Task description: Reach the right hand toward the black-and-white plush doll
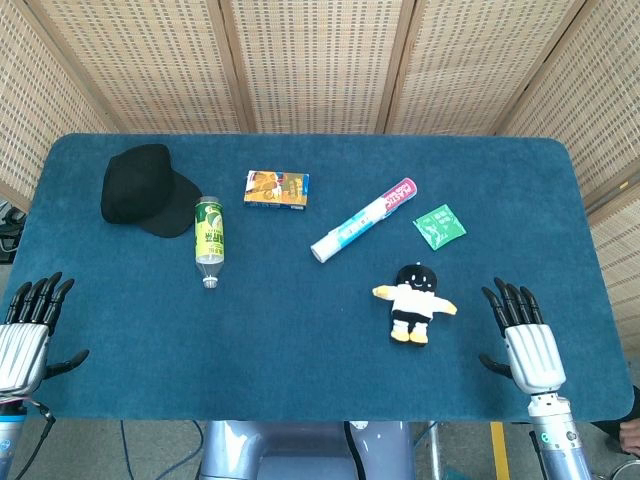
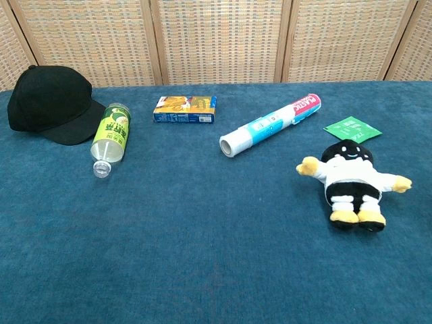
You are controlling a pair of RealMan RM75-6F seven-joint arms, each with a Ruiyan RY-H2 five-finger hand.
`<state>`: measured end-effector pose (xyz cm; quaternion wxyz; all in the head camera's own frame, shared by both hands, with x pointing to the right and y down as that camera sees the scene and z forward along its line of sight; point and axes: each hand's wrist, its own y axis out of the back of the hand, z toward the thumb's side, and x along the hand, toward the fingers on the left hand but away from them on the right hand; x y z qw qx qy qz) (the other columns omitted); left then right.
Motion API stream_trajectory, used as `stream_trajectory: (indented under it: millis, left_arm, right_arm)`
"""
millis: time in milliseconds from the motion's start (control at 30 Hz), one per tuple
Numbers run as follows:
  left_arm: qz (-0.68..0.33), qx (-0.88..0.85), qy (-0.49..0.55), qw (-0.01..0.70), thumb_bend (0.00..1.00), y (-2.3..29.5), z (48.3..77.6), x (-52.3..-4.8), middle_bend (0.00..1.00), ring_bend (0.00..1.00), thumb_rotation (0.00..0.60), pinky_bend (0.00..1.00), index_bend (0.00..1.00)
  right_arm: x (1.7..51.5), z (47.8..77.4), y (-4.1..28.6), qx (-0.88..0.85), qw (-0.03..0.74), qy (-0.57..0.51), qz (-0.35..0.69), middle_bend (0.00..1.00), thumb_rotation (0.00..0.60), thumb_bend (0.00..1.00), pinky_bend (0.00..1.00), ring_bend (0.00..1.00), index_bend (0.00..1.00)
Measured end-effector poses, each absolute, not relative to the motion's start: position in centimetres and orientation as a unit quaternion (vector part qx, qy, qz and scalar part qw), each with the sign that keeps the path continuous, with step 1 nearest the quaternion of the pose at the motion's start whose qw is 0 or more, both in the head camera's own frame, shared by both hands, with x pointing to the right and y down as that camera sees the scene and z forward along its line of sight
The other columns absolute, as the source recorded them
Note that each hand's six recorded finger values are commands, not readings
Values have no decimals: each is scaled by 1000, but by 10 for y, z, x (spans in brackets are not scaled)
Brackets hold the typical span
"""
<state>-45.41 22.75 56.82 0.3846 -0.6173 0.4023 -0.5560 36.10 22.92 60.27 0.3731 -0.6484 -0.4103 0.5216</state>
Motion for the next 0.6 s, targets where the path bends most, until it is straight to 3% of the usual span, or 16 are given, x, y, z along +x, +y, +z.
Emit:
stream_trajectory:
  millis: [600]
  left_arm:
    - [-551, -617, 406, 388, 66, 226, 560, -455, 0, 0, 600, 0, 0]
  right_arm:
    - [356, 610, 232, -656, 361, -397, 531, 0, 600, 201, 23, 0, 30]
